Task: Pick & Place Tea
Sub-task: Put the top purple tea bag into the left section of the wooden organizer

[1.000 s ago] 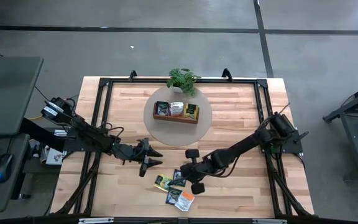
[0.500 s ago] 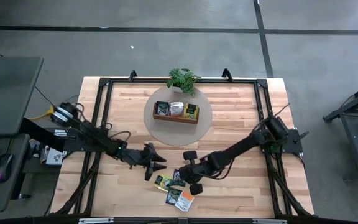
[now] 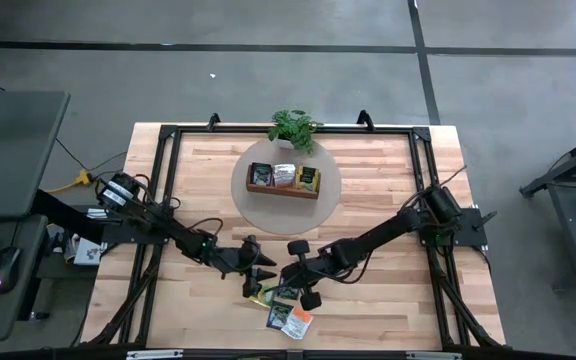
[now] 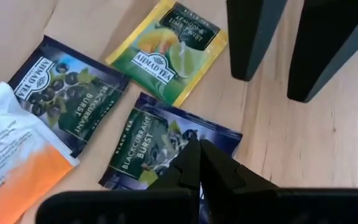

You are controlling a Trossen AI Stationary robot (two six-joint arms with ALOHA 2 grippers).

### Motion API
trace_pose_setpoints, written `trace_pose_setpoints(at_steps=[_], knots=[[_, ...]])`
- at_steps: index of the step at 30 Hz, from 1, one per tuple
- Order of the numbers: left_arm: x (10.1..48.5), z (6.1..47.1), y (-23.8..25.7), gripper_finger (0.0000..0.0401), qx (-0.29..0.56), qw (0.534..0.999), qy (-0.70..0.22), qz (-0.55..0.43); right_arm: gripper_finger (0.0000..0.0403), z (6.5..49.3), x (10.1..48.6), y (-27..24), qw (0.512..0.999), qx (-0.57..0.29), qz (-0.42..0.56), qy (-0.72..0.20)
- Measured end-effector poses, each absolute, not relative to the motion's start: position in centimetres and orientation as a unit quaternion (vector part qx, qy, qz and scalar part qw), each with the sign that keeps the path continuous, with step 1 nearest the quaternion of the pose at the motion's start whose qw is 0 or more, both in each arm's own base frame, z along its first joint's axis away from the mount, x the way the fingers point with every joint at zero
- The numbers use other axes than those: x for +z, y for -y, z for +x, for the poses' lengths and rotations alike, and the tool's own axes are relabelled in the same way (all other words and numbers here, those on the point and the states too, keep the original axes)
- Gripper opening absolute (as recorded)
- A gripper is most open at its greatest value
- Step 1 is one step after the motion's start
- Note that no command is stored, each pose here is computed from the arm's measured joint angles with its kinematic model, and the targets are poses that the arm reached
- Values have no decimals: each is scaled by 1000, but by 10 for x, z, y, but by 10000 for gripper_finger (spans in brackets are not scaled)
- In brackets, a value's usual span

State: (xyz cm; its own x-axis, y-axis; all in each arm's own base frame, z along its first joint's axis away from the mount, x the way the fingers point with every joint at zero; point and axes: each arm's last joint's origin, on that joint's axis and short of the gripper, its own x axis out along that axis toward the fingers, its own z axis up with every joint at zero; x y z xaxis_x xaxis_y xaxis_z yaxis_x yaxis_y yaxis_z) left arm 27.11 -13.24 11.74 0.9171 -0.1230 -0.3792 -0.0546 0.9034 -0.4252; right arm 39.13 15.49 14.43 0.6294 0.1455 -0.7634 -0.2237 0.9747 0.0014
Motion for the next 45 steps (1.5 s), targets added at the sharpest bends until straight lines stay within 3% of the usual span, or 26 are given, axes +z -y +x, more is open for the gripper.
trace_pose_setpoints(at_steps=[45], knots=[[116,271,133,165,-35,954,-213,-207,0,399,118,-135,894,81,-7,-440]])
